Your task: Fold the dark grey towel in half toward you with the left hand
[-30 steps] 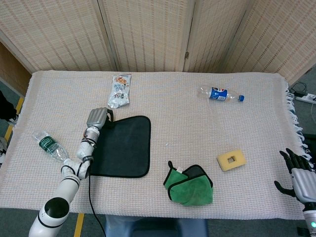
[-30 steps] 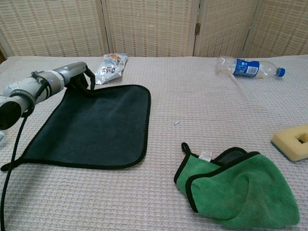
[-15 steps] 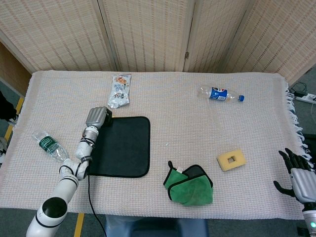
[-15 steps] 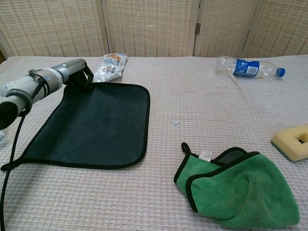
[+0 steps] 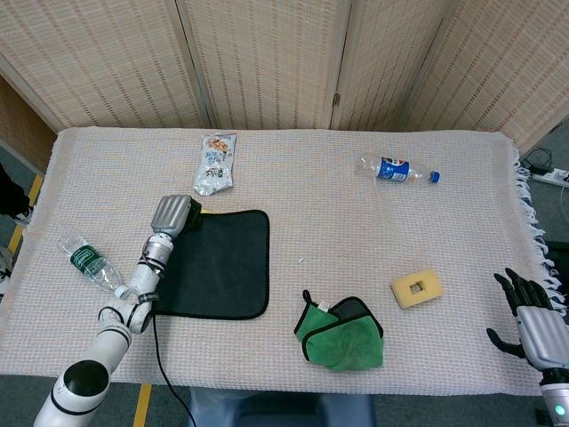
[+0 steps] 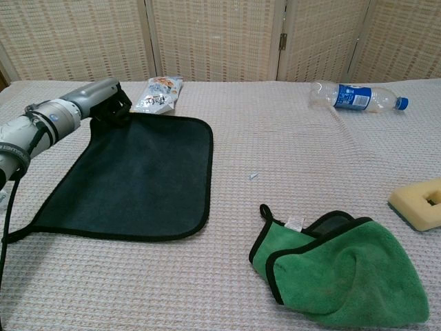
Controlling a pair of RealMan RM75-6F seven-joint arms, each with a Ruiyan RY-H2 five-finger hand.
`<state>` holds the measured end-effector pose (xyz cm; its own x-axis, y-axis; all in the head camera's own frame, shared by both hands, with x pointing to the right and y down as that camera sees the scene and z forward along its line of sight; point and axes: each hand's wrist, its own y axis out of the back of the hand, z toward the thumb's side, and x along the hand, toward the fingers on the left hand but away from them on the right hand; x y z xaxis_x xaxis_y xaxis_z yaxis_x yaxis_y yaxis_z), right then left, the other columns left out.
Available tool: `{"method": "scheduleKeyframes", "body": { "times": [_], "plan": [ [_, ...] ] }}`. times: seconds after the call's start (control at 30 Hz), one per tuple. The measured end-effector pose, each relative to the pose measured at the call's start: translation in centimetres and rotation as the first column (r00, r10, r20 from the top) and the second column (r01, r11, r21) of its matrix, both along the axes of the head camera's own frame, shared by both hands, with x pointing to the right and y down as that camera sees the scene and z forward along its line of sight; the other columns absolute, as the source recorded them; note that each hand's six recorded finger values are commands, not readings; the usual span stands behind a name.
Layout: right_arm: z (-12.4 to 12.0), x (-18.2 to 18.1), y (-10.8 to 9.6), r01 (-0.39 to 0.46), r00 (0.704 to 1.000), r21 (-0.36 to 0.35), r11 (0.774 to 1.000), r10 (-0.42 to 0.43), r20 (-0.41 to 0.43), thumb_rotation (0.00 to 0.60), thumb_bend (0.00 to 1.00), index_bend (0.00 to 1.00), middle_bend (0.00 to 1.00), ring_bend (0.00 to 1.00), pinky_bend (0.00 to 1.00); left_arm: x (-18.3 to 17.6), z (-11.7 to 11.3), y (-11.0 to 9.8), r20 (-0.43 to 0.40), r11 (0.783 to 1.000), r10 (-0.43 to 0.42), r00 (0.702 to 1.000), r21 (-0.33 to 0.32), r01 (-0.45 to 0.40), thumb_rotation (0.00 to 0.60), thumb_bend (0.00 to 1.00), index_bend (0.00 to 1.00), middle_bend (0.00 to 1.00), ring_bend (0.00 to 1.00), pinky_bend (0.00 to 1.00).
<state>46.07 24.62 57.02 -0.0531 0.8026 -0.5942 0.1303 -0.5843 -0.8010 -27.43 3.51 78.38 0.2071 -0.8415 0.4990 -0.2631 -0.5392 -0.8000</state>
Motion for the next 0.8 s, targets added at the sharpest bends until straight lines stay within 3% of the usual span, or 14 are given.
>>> {"method": "scheduleKeyframes", "body": {
  "times": [0.37, 0.8],
  "plan": [
    [-0.7, -0.9, 0.5, 0.034, 0.999, 0.018, 0.999, -0.034, 0.02, 0.6, 0.35, 0.0, 0.0, 0.0, 0.0, -0.9, -1.9, 3.9, -0.068, 0.994, 0.064, 0.996, 0.089, -0.058, 0.6, 0.67, 0.71, 1.0, 1.0, 1.0],
    [-1.9, -2.1, 1.2, 0.078, 0.995, 0.047, 0.996, -0.081, 0.061, 0.6, 0.35, 0.0, 0.0, 0.0, 0.0, 0.5, -5.3, 11.8, -0.049, 0.967, 0.213, 0.976, 0.154, -0.203, 0.6, 0.67, 0.71, 1.0, 1.0, 1.0]
  ]
}}
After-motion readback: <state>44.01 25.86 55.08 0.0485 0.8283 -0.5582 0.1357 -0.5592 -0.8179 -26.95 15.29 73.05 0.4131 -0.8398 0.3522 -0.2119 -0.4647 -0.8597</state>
